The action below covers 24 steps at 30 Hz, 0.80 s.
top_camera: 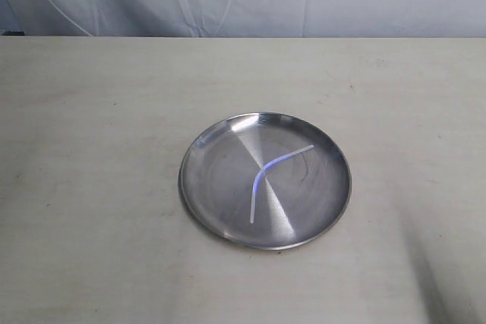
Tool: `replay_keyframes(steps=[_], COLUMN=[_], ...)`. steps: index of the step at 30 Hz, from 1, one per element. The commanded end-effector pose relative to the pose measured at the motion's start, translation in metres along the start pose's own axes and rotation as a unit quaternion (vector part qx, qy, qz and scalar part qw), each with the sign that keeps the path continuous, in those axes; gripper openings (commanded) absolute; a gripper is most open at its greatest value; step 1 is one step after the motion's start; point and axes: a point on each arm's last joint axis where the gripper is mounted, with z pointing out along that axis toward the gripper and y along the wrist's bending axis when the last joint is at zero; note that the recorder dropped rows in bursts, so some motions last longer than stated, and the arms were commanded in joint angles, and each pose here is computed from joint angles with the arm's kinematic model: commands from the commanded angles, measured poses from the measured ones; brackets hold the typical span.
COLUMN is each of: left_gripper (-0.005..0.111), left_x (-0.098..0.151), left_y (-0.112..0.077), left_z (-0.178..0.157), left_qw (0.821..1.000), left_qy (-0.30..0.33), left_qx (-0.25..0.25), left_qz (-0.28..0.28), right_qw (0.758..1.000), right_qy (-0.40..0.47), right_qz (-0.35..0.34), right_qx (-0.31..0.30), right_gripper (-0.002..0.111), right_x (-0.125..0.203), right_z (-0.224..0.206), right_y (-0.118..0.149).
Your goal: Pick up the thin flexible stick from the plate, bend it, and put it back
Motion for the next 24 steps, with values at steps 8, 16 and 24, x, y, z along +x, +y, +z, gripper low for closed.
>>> replay_keyframes(steps=[8,16,24], left_gripper=[0.0,0.0,0.0], left_x=[0.085,0.136,0.169], left_y=[0.015,0.022,0.027], left_z=[-0.025,-0.031,-0.022], left_qw=[0.992,0.98,0.979], left_qy=[-0.059,-0.083,-0.061], left_qx=[-0.11,-0.172,-0.181], left_qz=[-0.004,-0.051,-0.077], right_qw=[1.0,1.0,1.0], right_qy=[-0.007,-0.007,-0.007], right_qz=[-0.002,-0.002,-0.002], right_qx=[0.002,0.002,0.002], right_gripper=[-0.001,-0.001,-0.001], right_x=[0.0,0.0,0.0], right_z=[0.0,0.0,0.0], right_y=[0.0,0.0,0.0])
